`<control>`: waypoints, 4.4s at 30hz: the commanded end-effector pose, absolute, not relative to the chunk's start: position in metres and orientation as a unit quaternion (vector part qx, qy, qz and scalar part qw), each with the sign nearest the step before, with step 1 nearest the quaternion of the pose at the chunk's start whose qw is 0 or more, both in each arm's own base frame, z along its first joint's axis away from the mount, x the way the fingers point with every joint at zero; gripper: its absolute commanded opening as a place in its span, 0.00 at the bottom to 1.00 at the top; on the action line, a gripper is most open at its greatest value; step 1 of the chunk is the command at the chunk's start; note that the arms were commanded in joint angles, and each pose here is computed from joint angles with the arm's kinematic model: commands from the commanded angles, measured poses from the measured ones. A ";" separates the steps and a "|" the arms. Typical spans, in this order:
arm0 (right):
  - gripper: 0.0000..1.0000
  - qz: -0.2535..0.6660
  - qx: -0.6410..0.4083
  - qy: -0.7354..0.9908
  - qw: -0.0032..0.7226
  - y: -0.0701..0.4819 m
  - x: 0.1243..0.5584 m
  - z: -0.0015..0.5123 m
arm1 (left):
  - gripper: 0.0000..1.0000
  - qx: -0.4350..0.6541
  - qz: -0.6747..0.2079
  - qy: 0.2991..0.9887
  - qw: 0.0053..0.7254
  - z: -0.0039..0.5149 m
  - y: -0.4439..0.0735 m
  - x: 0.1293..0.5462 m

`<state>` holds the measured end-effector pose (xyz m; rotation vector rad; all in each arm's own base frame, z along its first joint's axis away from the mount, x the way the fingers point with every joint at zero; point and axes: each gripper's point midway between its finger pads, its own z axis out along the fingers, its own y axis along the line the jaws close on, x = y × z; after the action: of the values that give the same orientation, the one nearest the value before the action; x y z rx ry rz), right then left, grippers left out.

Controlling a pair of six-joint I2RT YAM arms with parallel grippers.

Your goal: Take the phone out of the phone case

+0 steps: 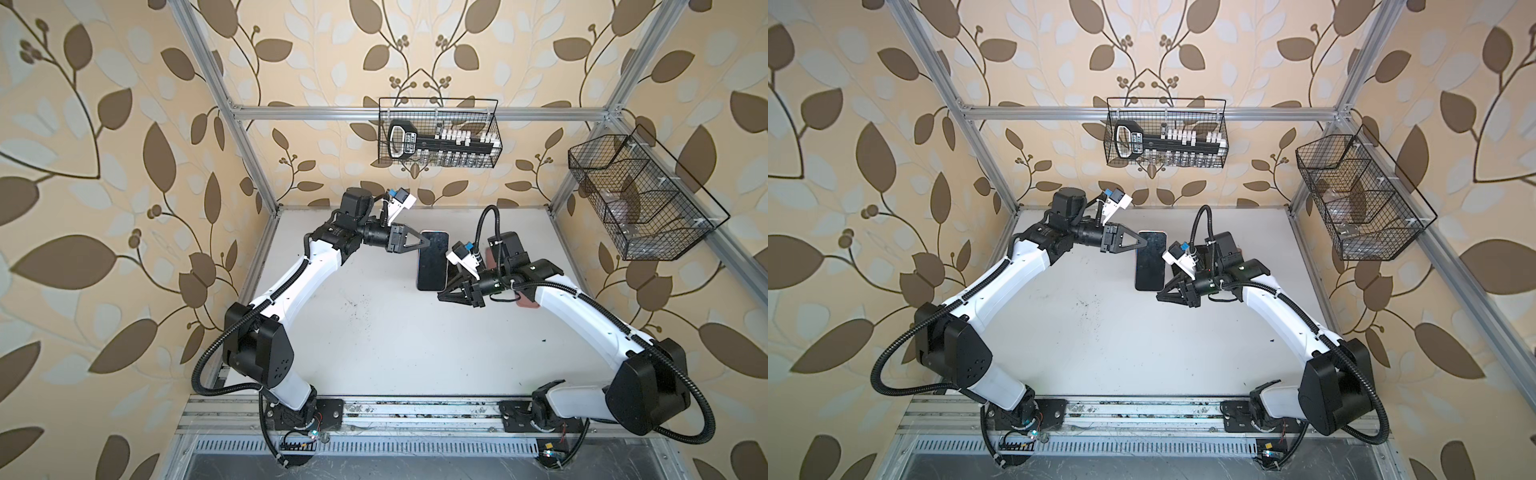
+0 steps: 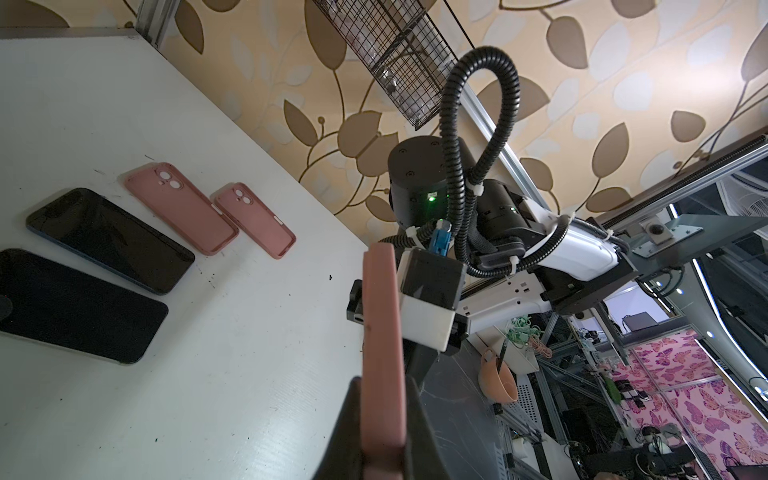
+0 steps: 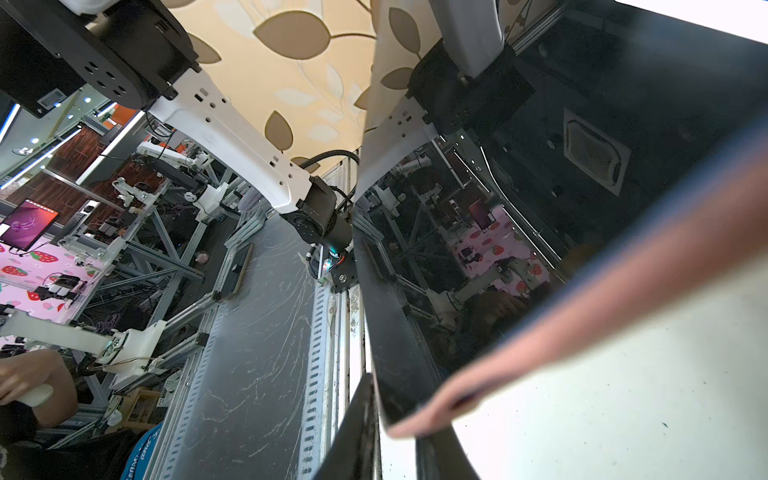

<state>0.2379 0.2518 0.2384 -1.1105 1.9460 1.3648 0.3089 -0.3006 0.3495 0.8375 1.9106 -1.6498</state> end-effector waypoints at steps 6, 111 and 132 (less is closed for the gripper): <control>0.17 0.524 -0.423 0.689 0.269 0.255 0.239 0.255 | 0.00 0.354 -0.621 0.651 0.256 0.380 -0.305 0.285; 0.18 0.514 -0.385 0.717 0.272 0.233 0.233 0.235 | 0.00 0.383 -0.635 0.624 0.245 0.405 -0.327 0.274; 0.24 0.518 -0.383 0.718 0.261 0.233 0.230 0.231 | 0.00 0.381 -0.632 0.625 0.257 0.411 -0.323 0.276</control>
<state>0.2330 0.2355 0.2481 -1.0540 1.8818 1.3799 0.2988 -0.3292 0.3584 0.8971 1.8914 -1.6969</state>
